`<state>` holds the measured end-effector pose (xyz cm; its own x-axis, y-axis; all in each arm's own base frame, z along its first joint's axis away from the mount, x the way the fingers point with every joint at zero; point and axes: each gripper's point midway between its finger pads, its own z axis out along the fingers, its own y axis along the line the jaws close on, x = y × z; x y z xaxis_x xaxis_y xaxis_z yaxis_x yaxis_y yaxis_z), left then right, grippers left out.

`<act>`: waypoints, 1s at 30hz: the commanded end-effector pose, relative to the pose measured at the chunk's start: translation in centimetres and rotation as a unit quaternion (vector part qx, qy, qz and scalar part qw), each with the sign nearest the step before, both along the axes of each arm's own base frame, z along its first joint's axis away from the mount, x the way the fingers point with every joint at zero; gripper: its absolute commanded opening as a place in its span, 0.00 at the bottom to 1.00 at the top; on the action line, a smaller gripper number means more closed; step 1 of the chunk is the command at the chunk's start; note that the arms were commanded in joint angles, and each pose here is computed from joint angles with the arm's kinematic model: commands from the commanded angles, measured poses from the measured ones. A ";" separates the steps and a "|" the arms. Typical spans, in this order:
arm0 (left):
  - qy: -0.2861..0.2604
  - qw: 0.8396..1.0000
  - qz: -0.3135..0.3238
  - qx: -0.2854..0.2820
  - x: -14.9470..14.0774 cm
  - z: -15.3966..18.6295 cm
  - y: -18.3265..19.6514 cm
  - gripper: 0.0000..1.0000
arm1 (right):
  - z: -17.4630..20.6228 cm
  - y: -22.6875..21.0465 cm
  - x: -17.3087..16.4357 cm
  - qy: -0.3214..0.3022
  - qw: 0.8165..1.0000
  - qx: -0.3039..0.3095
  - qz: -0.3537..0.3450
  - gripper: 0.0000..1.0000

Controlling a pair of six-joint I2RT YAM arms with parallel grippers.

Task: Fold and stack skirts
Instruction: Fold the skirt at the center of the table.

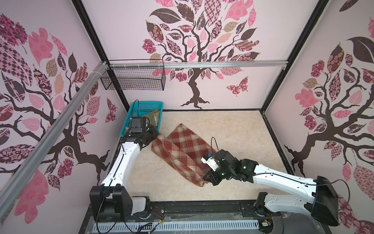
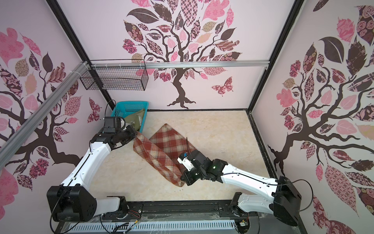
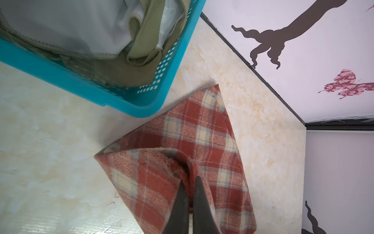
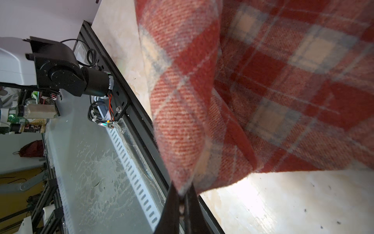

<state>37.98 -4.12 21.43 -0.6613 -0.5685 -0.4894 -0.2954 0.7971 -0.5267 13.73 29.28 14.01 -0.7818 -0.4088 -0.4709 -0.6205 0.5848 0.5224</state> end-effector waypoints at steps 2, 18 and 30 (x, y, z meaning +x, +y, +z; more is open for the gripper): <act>-0.043 0.999 0.001 -0.003 2.7 2.6 -0.2 0.00 | 1.4 -0.3 1.2 -0.002 1.000 0.012 -0.006 0.00; -0.010 0.999 -0.038 0.003 8.8 -0.2 -3.8 0.00 | 0.0 -2.2 5.8 0.043 0.997 0.019 -0.055 0.00; 0.011 0.999 -0.050 0.000 12.4 -2.7 -5.6 0.00 | -1.3 -3.6 7.8 0.066 0.994 0.017 -0.085 0.00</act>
